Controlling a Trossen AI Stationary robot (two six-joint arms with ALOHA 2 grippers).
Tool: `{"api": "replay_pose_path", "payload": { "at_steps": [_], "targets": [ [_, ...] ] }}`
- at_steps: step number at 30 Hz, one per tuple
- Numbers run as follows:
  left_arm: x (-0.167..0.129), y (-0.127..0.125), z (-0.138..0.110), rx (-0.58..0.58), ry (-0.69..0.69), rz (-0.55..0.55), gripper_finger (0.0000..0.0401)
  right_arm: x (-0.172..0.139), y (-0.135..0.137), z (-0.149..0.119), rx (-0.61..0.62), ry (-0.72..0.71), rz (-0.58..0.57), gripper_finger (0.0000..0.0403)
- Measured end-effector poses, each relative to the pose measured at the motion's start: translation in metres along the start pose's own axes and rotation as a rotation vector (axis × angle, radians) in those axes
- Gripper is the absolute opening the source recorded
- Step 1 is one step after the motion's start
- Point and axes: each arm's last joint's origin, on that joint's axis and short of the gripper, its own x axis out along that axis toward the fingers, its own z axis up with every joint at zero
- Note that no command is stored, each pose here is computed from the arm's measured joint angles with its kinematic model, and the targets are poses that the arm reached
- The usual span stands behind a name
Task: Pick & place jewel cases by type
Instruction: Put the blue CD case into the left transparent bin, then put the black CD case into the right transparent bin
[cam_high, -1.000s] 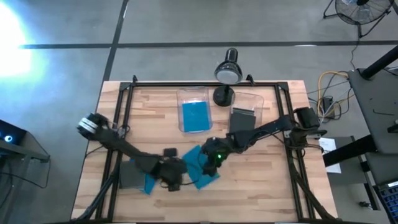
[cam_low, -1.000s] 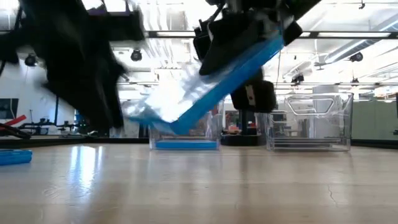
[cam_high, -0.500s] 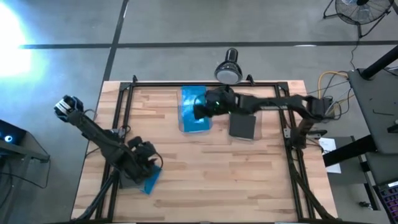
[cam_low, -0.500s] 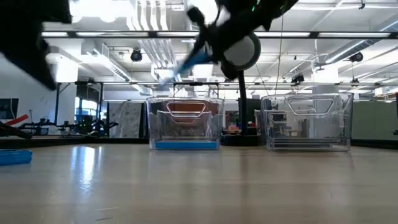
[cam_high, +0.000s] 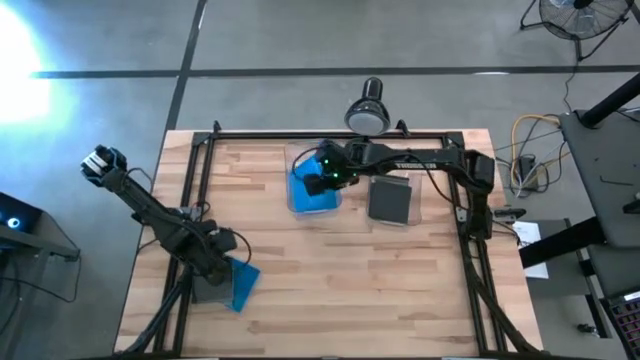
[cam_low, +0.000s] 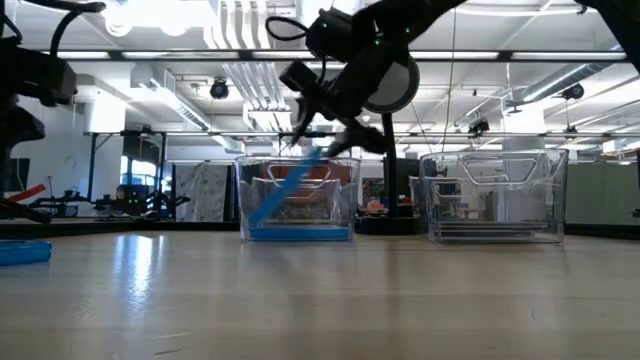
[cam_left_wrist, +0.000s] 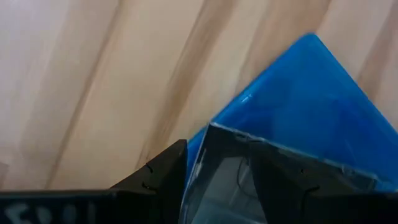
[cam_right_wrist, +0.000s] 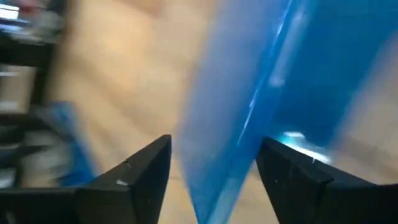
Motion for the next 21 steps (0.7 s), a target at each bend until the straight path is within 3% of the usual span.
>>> {"api": "replay_pose_path", "payload": {
  "at_steps": [3, 5, 9, 12, 16, 21],
  "targets": [
    [-0.002, 0.003, -0.001, 0.051, 0.0, -0.023, 0.0155, -0.013, 0.009, -0.011, -0.081, -0.038, -0.164, 0.0241],
    [-0.001, 0.004, -0.003, 0.133, 0.032, -0.045, 0.0155, -0.024, 0.021, -0.021, -0.159, -0.055, -0.203, 0.0249],
    [0.007, 0.007, -0.012, 0.336, 0.176, -0.104, 0.0155, -0.035, 0.05, -0.045, -0.315, -0.077, -0.183, 0.0258],
    [0.012, 0.009, -0.016, 0.41, 0.226, -0.131, 0.0155, -0.042, 0.07, -0.065, -0.417, -0.062, -0.126, 0.0262],
    [0.021, 0.012, -0.019, 0.43, 0.206, -0.124, 0.0155, -0.05, 0.087, -0.095, -0.592, -0.023, -0.098, 0.0263],
    [0.026, 0.01, -0.015, 0.349, 0.067, -0.075, 0.0155, -0.05, 0.095, -0.126, -0.71, -0.068, -0.14, 0.0257]
  ]
}}
